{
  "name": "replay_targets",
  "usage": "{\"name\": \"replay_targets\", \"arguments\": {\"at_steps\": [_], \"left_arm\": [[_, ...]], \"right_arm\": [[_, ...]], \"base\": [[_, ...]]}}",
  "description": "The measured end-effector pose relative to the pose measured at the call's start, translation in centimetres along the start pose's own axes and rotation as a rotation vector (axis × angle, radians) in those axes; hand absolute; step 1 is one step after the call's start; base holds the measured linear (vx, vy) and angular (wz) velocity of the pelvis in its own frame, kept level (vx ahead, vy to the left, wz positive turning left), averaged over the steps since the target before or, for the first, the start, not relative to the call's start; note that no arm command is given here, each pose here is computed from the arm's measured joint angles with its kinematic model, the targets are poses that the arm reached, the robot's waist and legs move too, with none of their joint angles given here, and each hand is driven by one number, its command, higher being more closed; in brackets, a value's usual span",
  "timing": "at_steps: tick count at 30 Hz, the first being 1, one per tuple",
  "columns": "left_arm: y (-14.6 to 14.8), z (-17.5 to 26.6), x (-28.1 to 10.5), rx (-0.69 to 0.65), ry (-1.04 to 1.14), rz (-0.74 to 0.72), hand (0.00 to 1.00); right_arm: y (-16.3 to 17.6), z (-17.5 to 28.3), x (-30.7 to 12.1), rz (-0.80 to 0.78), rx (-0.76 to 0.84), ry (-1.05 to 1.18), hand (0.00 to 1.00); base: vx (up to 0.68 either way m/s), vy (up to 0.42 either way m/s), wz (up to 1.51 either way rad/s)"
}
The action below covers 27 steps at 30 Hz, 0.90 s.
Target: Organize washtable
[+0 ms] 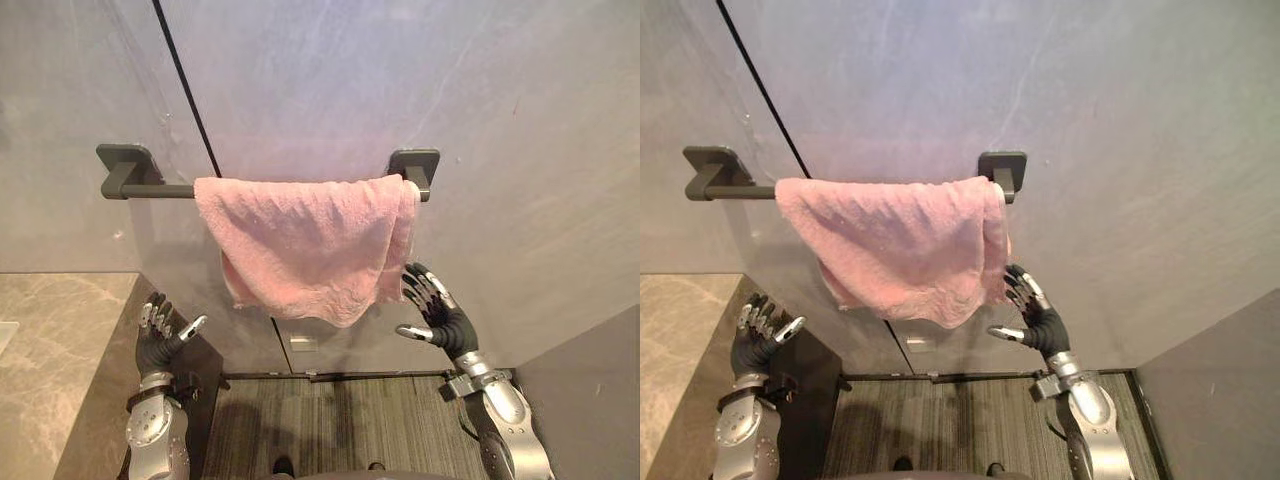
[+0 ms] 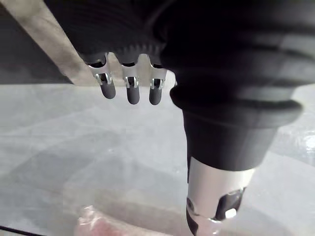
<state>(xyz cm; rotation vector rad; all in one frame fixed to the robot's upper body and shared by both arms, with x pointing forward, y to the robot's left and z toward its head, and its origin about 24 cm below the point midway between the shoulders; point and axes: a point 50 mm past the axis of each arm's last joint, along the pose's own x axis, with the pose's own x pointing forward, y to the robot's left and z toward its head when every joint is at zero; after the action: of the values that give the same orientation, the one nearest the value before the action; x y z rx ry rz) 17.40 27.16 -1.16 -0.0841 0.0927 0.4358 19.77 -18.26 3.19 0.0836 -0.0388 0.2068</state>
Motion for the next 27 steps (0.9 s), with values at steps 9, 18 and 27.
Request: {"name": "replay_targets", "arguments": {"at_steps": [9,18,27], "left_arm": [[0.4,-3.9,-1.5,0.034,0.184,-0.014,0.00],[0.0,-9.2,-5.0,0.117,0.466,-0.094,0.00],[1.1,-12.8,-8.4,0.193,0.693,-0.092,0.00]], "right_arm": [[-3.1,-5.5,-3.0,-0.192,-0.048,0.272,0.00],[-3.6,-11.3,-7.2,-0.272,-0.127,0.608,0.00],[-4.1,-14.2,-11.2,-0.339,-0.143,0.829,0.00]], "base": [[0.00,0.000,0.00],[0.00,0.000,-0.02],[-0.02,0.000,0.00]]}}
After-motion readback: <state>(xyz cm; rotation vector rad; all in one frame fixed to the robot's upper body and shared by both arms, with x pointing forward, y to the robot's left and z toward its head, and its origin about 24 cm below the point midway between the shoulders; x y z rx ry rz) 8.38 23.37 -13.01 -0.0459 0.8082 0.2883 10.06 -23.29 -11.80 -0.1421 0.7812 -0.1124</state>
